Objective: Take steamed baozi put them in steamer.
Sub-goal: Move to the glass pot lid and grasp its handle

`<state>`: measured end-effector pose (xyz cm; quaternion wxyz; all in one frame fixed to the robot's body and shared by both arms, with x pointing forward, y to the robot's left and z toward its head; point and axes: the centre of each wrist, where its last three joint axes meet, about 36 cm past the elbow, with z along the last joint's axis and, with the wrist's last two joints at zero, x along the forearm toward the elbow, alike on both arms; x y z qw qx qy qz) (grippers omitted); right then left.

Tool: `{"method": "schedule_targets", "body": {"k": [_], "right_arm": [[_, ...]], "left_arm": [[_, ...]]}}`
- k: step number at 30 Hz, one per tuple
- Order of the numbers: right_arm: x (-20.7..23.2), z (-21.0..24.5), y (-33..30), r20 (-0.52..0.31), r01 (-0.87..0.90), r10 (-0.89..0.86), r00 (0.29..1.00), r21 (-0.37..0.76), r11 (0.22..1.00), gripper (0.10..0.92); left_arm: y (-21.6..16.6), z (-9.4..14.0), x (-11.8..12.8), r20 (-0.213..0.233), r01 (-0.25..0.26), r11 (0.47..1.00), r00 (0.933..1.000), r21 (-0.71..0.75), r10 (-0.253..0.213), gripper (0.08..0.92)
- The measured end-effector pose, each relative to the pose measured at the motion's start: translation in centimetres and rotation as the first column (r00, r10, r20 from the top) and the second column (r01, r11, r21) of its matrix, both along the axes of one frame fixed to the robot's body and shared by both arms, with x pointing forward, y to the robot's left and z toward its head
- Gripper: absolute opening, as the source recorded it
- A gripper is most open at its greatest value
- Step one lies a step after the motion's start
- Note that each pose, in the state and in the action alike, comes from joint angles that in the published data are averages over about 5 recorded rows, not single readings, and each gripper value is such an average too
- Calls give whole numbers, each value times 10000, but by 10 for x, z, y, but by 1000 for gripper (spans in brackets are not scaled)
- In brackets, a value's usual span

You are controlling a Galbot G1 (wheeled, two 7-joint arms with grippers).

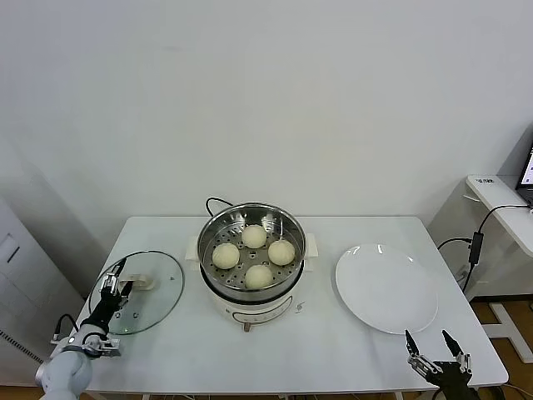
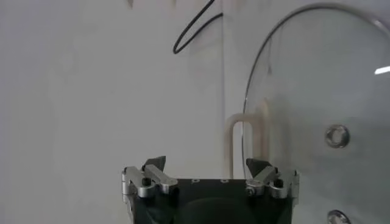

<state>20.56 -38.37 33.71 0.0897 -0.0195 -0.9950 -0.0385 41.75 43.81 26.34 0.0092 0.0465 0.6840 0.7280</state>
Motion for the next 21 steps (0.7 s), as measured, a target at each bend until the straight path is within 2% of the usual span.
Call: {"method": "schedule_targets", "body": {"k": [4,13,21], "right_arm": [[0,-1,0,-23,-3,3,10000,-31,10000,823],[0,-4,1,-31,1,-1,10000,-72,10000,823],[3,-4,2,33,-37,38,10000,-91,10000,823]], "left_arm": [[-2,0,6,8,-40,10000,10000,-9,40,772],[-6,1,8,83,-108,9997,9999,-208,109,513],[-8,7,0,160,-128,9986,9998,-505,136,279]]}}
